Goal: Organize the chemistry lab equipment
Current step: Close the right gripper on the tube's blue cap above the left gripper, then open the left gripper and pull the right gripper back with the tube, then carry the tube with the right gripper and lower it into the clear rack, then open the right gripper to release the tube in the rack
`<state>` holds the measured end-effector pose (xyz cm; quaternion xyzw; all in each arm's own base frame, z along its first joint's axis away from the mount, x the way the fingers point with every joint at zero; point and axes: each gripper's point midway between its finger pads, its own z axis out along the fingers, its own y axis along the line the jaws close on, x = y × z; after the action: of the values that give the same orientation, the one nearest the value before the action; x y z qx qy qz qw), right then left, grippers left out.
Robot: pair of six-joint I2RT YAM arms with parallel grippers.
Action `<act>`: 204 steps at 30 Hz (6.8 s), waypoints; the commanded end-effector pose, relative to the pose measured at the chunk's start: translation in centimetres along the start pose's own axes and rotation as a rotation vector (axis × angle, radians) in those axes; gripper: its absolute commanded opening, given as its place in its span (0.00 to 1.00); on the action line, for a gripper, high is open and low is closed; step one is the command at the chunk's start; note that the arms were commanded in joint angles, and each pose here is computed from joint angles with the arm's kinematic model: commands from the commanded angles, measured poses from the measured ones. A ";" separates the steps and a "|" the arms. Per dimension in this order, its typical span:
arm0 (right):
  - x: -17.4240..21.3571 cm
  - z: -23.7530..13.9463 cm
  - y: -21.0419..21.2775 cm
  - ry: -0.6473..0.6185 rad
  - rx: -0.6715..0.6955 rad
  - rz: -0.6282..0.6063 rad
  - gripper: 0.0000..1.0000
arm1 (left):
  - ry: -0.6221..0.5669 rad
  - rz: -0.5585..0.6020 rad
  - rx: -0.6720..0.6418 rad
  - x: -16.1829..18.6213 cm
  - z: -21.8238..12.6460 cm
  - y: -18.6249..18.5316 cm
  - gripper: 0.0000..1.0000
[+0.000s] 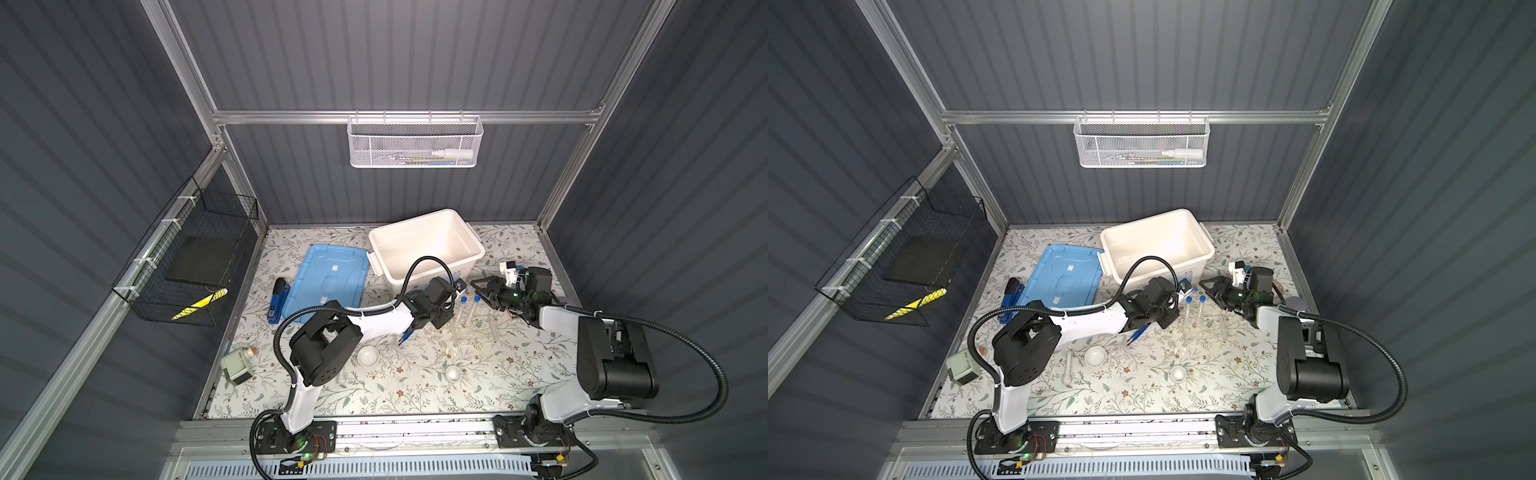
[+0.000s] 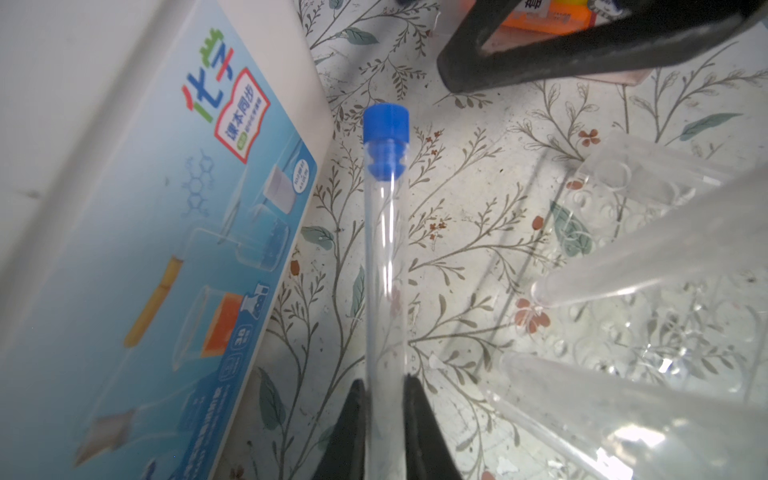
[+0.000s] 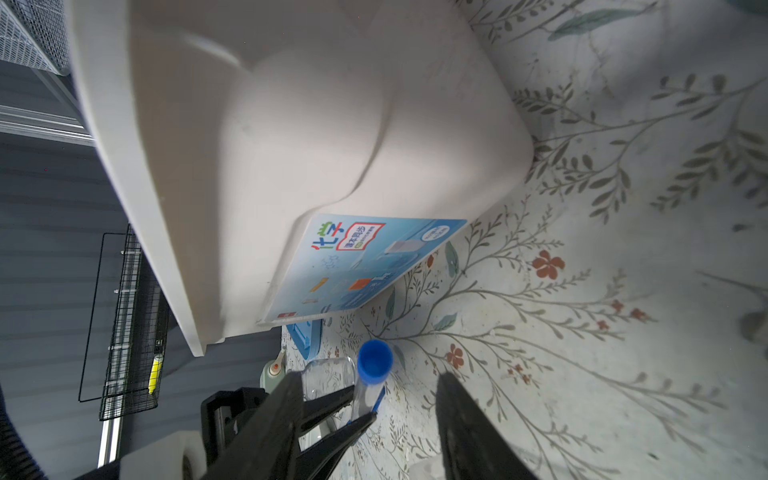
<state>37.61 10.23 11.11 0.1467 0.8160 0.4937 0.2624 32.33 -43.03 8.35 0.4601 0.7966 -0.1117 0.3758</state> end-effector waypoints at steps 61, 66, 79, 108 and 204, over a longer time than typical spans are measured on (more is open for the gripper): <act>-1.0 1.1 0.8 -0.010 0.056 -0.063 0.14 | -0.047 -0.024 -0.033 -1.1 -1.1 0.9 0.58; -2.2 0.2 0.4 -0.057 0.144 -0.109 0.14 | -0.041 -0.027 -0.061 -0.6 -1.9 1.4 0.64; -5.3 -3.7 -0.1 -0.236 0.349 -0.220 0.15 | -0.012 -0.064 -0.091 1.0 -3.0 1.9 0.67; -2.2 -13.3 4.6 -0.475 0.622 -0.594 0.16 | 0.014 -0.184 -0.111 2.6 -3.6 2.0 0.72; 2.5 -6.5 5.3 -0.251 0.587 -0.775 0.26 | 0.018 -0.245 -0.140 4.4 -4.3 2.0 0.94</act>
<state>31.27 8.86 16.31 -0.0434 0.8849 0.0802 0.4568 30.69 -36.95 7.93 0.3383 0.8574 -0.0967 0.3756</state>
